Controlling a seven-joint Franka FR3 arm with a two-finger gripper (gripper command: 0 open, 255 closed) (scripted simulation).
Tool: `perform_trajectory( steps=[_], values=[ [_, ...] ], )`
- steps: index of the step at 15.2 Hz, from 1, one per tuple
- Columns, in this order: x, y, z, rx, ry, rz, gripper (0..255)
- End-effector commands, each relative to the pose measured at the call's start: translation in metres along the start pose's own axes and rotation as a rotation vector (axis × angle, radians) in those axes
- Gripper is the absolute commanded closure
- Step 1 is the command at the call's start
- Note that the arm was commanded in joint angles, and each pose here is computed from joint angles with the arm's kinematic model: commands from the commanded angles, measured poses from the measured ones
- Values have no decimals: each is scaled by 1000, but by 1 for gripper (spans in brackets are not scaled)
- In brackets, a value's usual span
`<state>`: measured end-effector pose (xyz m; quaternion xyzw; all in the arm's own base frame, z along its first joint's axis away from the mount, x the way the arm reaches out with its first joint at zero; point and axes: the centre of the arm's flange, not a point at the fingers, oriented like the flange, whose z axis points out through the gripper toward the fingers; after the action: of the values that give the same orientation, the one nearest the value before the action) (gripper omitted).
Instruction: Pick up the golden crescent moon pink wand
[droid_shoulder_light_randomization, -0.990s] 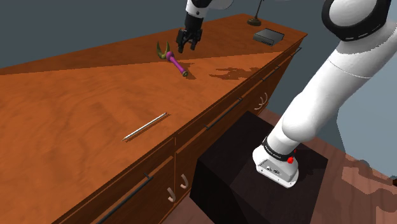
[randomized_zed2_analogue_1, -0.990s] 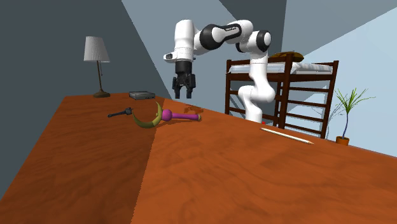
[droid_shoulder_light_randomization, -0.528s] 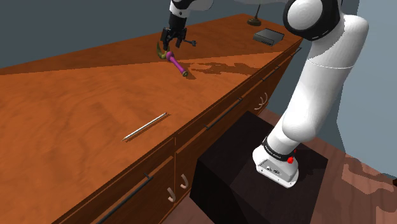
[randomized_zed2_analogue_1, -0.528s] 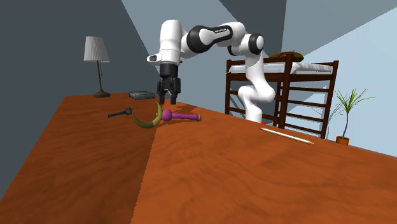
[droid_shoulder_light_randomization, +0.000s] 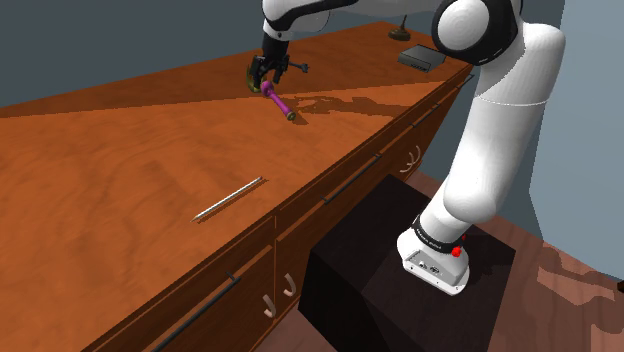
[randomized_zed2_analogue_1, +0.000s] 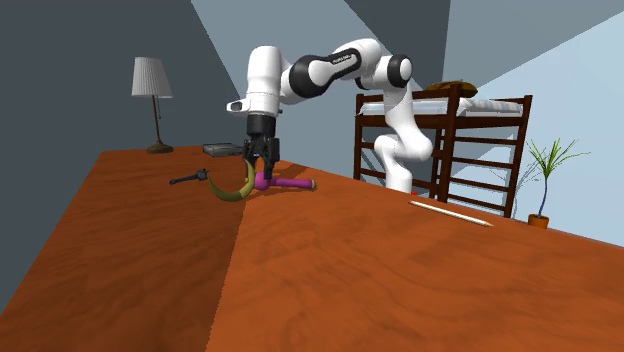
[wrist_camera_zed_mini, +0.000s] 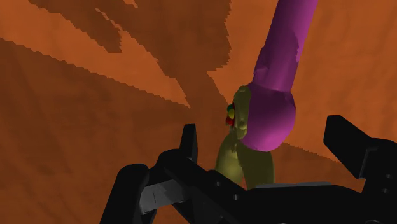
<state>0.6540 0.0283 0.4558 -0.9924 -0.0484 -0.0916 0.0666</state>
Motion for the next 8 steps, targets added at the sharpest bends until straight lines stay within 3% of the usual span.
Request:
perform_trajectory(
  steps=[1, 2, 3, 8],
  values=[
    [-2, 0, 7, 0, 0, 0, 0],
    [-2, 0, 7, 0, 0, 0, 0],
    [-3, 0, 7, 0, 0, 0, 255],
    [-3, 1, 7, 0, 0, 0, 255]
  ],
)
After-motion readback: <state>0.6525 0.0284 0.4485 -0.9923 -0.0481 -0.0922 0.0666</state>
